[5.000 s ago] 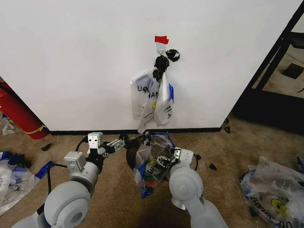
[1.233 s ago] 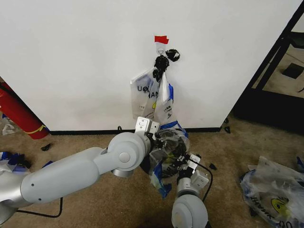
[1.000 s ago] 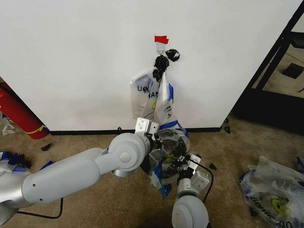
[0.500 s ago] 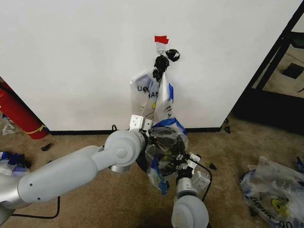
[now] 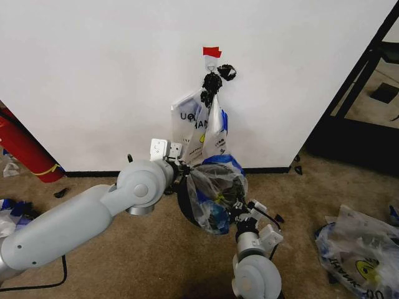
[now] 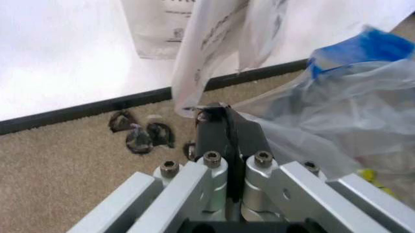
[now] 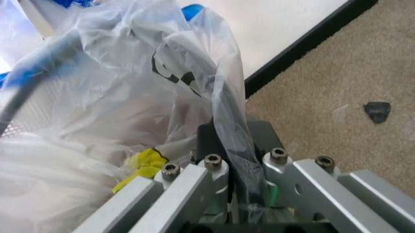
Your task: Pick up the garbage bag from the wall and place it over the trash bin.
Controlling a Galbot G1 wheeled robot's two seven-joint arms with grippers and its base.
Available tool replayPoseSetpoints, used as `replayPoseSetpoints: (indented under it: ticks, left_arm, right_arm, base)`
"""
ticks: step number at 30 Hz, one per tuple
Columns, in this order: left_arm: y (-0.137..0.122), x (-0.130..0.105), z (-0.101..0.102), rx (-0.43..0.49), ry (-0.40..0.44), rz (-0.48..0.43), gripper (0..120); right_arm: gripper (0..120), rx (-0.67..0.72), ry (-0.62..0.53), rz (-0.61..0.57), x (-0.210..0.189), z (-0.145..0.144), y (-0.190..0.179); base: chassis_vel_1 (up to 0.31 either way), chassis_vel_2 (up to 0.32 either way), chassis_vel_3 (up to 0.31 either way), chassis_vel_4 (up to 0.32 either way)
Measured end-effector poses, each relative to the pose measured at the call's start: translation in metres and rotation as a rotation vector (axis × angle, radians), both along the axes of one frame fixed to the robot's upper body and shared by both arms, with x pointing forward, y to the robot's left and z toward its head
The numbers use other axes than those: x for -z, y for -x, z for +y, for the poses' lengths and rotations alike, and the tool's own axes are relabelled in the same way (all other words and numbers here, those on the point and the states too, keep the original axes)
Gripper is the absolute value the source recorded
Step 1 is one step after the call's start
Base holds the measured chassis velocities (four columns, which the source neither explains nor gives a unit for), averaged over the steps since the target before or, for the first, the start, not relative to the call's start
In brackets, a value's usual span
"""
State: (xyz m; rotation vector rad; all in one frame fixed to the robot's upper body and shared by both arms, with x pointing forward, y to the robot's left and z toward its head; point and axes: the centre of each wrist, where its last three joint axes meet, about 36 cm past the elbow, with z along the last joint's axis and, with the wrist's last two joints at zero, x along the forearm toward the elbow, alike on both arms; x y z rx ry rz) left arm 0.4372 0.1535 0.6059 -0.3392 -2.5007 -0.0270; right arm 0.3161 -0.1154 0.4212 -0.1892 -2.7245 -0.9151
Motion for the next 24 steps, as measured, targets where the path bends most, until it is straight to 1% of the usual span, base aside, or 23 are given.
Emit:
replayPoseSetpoints:
  ticks: [3,9,13,18,19,23,24]
  left_arm:
    - [-0.005,0.009,0.007,-0.018,-0.008,-0.007,0]
    - [-0.013,0.014,0.018,-0.046,-0.006,-0.006,0]
    - [-0.014,0.014,0.025,-0.054,-0.008,-0.006,0]
    - [-0.006,0.019,0.045,-0.071,0.001,0.016,0]
    - [-0.006,0.019,0.045,-0.071,0.001,0.016,0]
    - [0.003,0.025,0.063,-0.088,0.026,0.034,0]
    - [0.004,0.025,0.064,-0.087,0.029,0.035,0]
  right_arm:
    - [0,-0.017,-0.008,-0.01,-0.001,-0.003,0.002]
    - [0,-0.038,-0.018,-0.023,-0.001,-0.008,0.006]
    - [0,-0.047,-0.028,-0.041,0.0,-0.013,0.007]
    - [0,-0.025,-0.098,-0.067,-0.006,-0.028,0.002]
    - [0,-0.025,-0.098,-0.067,-0.006,-0.028,0.002]
    - [0,-0.053,-0.158,-0.065,-0.01,-0.035,0.003]
    - [0,-0.055,-0.165,-0.064,-0.01,-0.035,0.003]
  base:
    - [0.0,0.0,0.0,0.0]
    - [0.0,0.0,0.0,0.0]
    - [0.0,0.0,0.0,0.0]
    - [0.0,0.0,0.0,0.0]
    - [0.0,0.0,0.0,0.0]
    - [0.0,0.0,0.0,0.0]
    - [0.0,0.0,0.0,0.0]
